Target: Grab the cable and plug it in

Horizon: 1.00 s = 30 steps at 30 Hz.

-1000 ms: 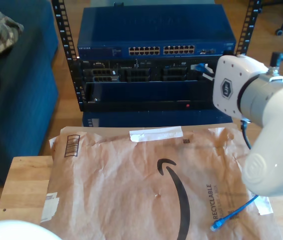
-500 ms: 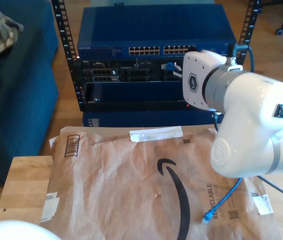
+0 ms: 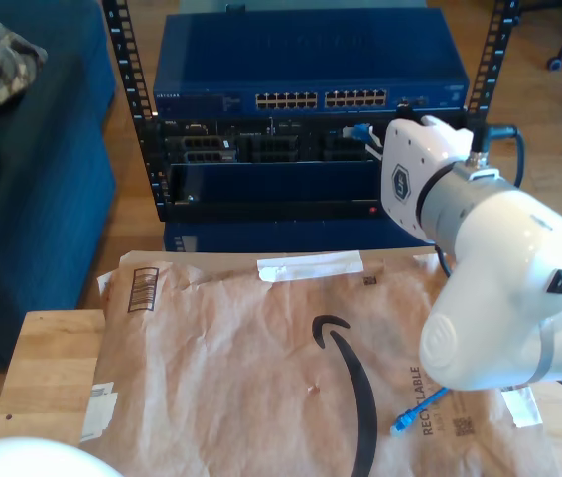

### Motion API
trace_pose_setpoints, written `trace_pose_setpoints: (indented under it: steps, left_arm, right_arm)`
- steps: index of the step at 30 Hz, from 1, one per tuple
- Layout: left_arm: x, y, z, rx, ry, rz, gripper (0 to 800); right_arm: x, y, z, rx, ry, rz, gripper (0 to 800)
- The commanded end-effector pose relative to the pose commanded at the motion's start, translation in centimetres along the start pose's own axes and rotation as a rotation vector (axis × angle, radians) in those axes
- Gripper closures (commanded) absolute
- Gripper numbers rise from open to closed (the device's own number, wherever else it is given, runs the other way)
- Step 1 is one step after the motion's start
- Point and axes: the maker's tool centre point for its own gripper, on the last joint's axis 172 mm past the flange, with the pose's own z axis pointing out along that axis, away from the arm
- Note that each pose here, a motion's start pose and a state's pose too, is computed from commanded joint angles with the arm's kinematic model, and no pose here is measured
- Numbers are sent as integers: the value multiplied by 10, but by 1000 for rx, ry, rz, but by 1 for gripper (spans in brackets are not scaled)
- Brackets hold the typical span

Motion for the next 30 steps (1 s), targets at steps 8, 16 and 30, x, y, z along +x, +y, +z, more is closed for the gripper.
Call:
trace_pose_setpoints:
  steps: [8, 16, 30]
  left_arm:
    - [0, 0, 0, 0, 0, 0, 0]
    - [0, 0, 0, 0, 0, 0, 0]
    - [0, 0, 0, 0, 0, 0, 0]
  right_arm:
    - [-3, -24, 0, 51, 0, 8, 800]
    - [8, -7, 43, 107, 67, 4, 800]
    - [2, -21, 70, 209, 127, 110, 800]
